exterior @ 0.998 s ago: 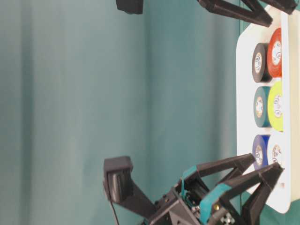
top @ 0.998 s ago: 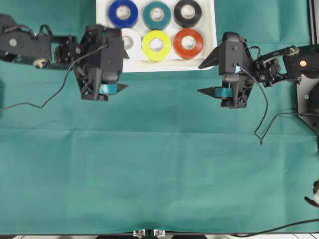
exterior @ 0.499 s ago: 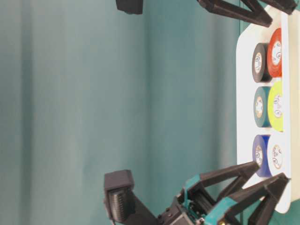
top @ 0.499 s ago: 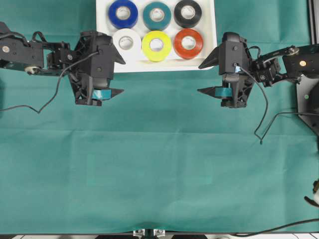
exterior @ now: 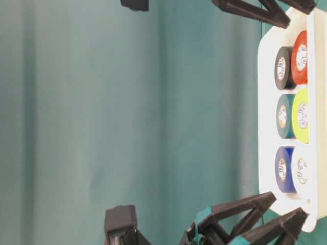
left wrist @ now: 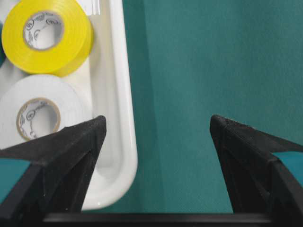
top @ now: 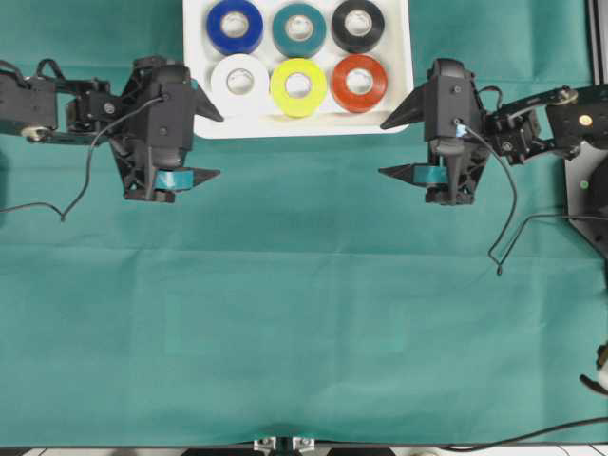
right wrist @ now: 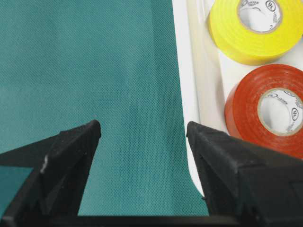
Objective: Put the tape alternately from left to right into the white case.
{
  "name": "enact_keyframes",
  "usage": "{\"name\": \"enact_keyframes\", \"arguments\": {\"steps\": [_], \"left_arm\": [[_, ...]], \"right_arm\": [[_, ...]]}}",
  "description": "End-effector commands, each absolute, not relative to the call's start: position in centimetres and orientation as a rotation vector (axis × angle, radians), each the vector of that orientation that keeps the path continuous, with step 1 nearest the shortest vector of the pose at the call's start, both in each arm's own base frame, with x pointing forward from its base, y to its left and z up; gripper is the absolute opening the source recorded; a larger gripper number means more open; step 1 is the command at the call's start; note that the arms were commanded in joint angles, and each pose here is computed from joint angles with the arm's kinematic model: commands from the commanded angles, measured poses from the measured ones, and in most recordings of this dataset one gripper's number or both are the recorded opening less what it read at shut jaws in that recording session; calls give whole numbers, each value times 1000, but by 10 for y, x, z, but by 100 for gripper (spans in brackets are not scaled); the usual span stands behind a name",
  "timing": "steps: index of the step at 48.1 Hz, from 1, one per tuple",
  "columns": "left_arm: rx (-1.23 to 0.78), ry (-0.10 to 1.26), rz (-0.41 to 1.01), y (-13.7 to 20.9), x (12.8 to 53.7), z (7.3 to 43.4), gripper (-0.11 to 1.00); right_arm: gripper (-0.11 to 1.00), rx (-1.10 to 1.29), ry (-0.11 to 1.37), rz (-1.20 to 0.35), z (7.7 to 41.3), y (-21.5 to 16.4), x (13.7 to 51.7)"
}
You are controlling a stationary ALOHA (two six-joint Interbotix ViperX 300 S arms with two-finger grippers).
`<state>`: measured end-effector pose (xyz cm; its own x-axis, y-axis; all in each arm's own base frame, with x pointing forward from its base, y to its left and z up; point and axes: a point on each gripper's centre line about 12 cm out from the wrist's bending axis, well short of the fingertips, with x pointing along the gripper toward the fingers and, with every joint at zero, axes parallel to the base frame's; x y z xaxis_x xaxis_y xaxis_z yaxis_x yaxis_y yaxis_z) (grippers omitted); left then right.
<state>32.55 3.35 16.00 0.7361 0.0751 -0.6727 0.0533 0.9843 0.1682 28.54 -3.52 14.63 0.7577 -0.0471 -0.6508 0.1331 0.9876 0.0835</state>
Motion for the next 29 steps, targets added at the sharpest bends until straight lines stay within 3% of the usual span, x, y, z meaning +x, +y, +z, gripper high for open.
{"name": "enact_keyframes", "arguments": {"steps": [1, 29], "left_arm": [[179, 712, 15, 32, 321, 169, 43], [159, 655, 29, 28, 282, 183, 43]], "right_arm": [[81, 126, 669, -96, 156, -35, 285], [81, 125, 620, -94, 165, -30, 255]]}}
